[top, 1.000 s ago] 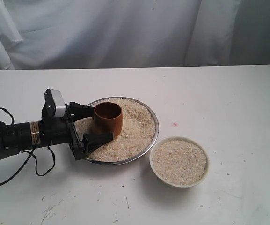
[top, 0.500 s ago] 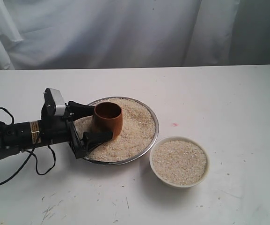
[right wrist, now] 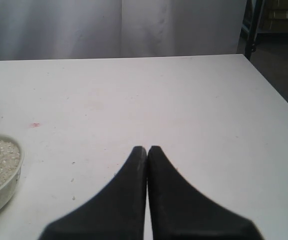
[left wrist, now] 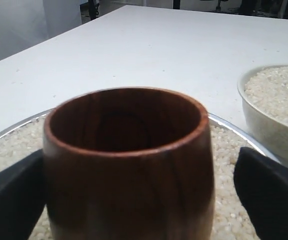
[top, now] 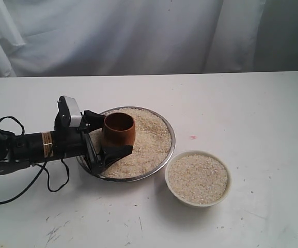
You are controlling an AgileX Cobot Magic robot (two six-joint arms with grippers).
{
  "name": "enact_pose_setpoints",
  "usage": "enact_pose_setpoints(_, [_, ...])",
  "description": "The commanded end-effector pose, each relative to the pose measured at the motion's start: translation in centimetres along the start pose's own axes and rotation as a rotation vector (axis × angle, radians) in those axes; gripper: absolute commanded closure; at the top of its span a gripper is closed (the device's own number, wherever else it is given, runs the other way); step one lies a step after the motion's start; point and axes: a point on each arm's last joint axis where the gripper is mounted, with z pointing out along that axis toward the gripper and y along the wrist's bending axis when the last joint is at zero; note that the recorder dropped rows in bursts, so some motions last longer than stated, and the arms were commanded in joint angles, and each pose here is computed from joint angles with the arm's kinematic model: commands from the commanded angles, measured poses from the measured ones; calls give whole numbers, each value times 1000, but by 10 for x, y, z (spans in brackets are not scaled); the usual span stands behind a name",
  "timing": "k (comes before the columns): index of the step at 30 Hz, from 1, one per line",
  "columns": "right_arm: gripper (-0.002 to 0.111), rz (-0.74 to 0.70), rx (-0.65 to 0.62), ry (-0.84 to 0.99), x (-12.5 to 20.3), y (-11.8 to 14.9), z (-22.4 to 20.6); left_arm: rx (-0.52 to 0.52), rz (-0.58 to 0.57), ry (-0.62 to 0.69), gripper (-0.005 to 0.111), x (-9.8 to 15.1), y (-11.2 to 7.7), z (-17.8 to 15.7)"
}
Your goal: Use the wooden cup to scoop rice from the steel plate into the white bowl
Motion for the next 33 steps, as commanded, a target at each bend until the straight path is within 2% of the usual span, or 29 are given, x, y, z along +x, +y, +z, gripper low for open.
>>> enact_pose_setpoints(1, [108,1,-1,3,1,0,1,-14,-18,-7,16,1,1,2])
enact_pose_setpoints(9, [108,1,-1,3,1,0,1,35,-64,-53,16,14,4,11])
enact_pose_setpoints(33, [108,1,-1,3,1,0,1,-15,-59,-75,16,13,3,19])
